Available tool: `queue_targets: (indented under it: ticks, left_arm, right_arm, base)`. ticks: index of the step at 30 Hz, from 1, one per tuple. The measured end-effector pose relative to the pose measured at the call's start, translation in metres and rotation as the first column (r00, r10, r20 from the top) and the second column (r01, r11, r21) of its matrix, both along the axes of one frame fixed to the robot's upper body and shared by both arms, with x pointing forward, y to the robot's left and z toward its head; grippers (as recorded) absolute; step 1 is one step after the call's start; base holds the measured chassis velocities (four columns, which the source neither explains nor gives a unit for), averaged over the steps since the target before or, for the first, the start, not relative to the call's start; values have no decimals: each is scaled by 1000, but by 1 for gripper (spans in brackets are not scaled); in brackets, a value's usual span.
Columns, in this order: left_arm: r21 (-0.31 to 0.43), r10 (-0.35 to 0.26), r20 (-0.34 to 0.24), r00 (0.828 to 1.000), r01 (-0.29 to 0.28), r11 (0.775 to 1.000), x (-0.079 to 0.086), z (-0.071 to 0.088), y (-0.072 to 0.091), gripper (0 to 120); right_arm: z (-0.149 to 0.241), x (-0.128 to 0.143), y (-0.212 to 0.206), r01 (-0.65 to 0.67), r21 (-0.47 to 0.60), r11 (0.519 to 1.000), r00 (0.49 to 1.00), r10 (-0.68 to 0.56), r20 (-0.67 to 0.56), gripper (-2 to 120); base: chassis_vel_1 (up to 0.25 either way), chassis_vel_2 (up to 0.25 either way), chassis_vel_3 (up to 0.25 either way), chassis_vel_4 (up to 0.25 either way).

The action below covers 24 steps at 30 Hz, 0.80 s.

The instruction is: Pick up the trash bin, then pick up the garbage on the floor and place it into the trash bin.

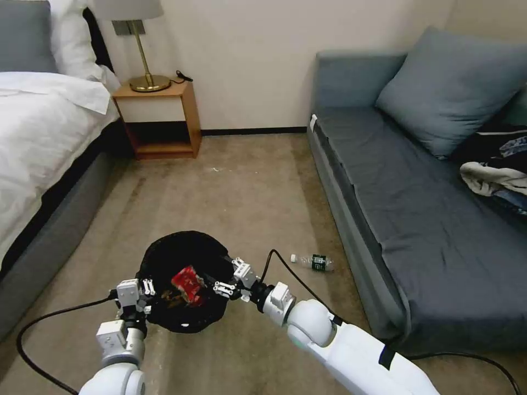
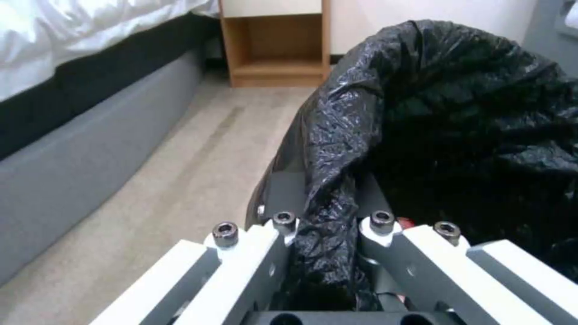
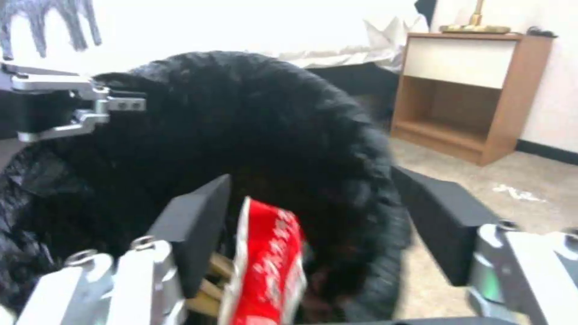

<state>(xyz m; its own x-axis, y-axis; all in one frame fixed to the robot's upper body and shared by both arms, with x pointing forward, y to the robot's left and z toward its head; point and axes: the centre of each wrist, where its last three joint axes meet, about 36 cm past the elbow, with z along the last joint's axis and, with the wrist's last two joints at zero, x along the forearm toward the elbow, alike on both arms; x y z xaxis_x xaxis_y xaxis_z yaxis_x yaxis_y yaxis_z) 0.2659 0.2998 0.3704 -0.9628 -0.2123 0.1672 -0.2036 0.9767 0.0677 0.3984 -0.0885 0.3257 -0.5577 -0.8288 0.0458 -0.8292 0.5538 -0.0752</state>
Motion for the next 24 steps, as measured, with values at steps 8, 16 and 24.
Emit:
queue_targets:
  ticks: [8, 16, 24]
  left_arm:
    - [17, 22, 2, 1000, -22, 1000, 5, -15, 18, 7]
    - [59, 50, -10, 999, -49, 997, 11, -29, 43, 7]
    - [76, 65, -28, 998, -63, 995, 6, -36, 46, 7]
  right_arm:
    - [-12, -24, -61, 105, -68, 992, 994, -104, 16, 99]
    - [-37, -67, -110, 211, -167, 963, 978, -207, 39, 100]
    - [-51, -87, -125, 264, -185, 947, 964, -260, 46, 100]
  base:
    - [0, 0, 0, 0]
    - [0, 0, 0, 0]
    - [0, 0, 0, 0]
